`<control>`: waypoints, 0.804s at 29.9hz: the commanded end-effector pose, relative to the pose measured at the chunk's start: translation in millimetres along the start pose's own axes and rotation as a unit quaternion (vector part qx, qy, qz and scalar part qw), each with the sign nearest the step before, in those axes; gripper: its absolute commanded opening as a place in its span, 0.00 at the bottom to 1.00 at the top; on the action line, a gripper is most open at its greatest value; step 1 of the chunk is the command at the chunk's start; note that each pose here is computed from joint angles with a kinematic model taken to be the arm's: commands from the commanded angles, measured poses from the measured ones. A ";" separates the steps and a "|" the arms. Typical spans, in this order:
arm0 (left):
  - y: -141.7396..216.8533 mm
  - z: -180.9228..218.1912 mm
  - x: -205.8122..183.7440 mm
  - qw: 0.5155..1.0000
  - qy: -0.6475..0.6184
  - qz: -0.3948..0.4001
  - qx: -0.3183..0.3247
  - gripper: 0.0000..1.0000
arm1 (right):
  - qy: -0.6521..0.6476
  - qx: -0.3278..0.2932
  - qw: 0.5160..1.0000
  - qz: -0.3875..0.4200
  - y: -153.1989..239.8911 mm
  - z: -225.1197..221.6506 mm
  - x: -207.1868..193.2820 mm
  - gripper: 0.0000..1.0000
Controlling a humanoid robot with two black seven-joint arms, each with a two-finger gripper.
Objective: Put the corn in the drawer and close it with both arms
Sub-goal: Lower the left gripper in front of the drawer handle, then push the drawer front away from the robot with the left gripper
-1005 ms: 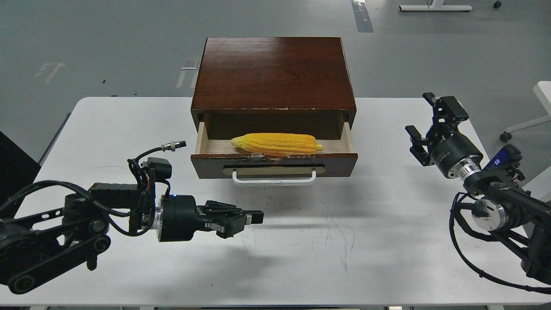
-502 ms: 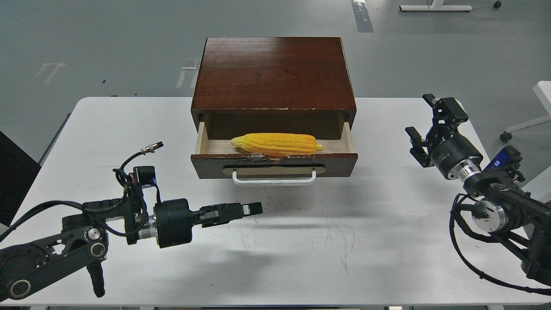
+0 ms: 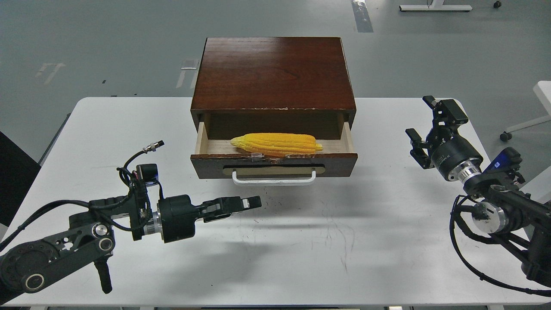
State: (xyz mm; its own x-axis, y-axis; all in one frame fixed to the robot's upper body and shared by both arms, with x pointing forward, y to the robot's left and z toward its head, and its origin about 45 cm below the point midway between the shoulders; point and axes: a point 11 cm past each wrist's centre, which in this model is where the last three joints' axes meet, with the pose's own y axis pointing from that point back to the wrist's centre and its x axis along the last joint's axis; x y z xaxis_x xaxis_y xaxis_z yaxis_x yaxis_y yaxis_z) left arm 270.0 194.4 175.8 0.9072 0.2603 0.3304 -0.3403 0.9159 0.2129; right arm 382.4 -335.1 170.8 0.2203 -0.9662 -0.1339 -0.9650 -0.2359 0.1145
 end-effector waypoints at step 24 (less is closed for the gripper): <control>-1.5 -14.0 44.3 0.997 0.023 0.067 0.008 0.00 | -0.002 -0.003 1.000 0.004 2.9 3.8 1.6 0.99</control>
State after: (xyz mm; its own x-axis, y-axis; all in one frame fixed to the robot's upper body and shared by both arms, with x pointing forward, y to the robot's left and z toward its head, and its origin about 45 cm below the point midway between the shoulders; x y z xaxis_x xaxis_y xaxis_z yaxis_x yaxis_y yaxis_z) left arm 308.9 209.6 171.9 0.8697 0.3712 0.3255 -0.4486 0.8694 0.2073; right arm 378.9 -335.7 166.7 0.2172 -0.9662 -0.1385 -0.9642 -0.2345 0.1238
